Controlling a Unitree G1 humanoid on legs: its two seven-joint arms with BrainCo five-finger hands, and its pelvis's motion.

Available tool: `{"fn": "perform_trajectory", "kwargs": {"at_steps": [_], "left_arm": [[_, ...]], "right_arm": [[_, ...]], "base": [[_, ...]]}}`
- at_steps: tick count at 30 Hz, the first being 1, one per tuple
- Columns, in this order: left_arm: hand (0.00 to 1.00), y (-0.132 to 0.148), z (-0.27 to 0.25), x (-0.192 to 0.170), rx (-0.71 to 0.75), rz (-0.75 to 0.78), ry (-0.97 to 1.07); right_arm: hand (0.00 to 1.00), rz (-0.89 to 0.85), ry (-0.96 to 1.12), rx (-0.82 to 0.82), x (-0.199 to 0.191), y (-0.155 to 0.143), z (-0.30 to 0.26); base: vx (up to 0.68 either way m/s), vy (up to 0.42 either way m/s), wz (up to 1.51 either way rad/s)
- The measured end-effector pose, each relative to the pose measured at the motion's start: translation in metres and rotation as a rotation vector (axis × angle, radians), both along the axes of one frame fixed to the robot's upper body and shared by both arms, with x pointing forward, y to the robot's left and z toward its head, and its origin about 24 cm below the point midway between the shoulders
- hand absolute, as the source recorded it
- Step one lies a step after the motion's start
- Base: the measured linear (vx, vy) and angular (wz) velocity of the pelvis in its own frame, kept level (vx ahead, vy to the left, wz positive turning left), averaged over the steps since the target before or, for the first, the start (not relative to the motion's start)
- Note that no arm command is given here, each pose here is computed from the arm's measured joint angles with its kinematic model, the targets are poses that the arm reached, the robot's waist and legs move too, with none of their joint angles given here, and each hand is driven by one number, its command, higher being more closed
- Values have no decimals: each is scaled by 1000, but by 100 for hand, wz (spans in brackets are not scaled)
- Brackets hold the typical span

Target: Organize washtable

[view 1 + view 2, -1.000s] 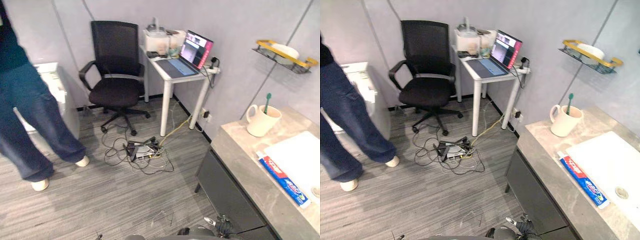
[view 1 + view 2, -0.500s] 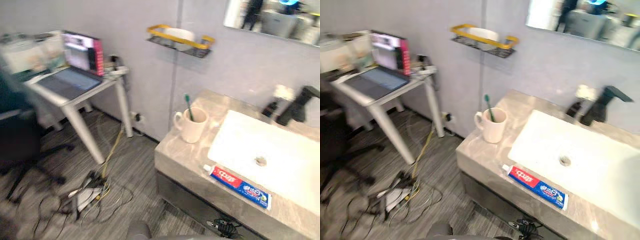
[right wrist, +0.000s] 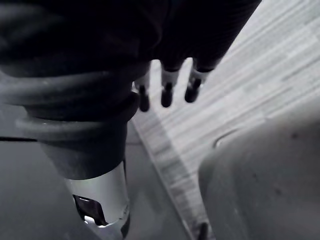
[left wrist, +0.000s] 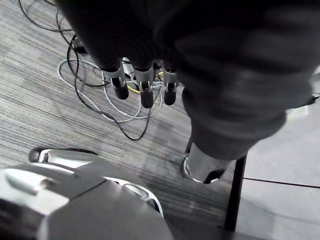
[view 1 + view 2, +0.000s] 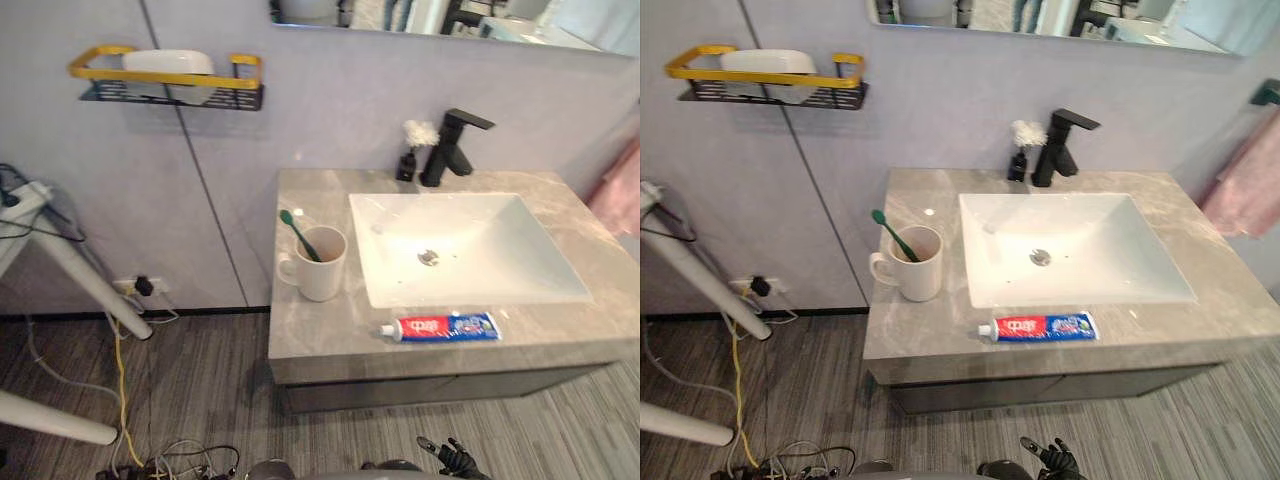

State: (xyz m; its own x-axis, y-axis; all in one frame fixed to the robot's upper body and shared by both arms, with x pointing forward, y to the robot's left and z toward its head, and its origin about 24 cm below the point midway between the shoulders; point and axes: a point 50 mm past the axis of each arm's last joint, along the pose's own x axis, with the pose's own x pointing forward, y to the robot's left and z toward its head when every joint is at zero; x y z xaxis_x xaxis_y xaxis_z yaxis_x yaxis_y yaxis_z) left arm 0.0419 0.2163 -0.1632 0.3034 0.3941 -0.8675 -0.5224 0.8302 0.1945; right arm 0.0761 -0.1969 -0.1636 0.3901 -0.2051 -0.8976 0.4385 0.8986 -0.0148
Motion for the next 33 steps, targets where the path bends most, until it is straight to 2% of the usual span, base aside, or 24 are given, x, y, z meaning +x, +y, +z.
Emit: {"fn": "perform_trajectory", "kwargs": {"at_steps": [4, 6, 8, 11, 12, 25, 33], "left_arm": [[0, -1, -3, -9, -22, 58, 27], [0, -11, -7, -14, -66, 71, 57], [0, -15, -8, -13, -75, 55, 61], [0, -11, -8, -13, -67, 34, 64], [0, 2, -5, -9, -45, -94, 72], [0, 0, -5, -7, -42, -132, 40], [0, 3, -4, -12, -42, -74, 22]], "right_arm": [[0, -49, 22, 5, -9, -3, -2], [0, -79, 63, -29, -18, -20, -3], [0, -82, 107, -51, -26, -30, -3], [0, -93, 181, -34, -45, -29, -7], [0, -59, 213, -18, -54, -22, -10], [0, 1, 182, -51, -51, -18, -9], [0, 35, 136, -67, -46, -17, -8]], "base": [[9, -202, -33], [101, -204, -13], [104, -115, 0], [41, -49, 17], [7, -5, 7], [3, 2, 13], [1, 3, 4]]}}
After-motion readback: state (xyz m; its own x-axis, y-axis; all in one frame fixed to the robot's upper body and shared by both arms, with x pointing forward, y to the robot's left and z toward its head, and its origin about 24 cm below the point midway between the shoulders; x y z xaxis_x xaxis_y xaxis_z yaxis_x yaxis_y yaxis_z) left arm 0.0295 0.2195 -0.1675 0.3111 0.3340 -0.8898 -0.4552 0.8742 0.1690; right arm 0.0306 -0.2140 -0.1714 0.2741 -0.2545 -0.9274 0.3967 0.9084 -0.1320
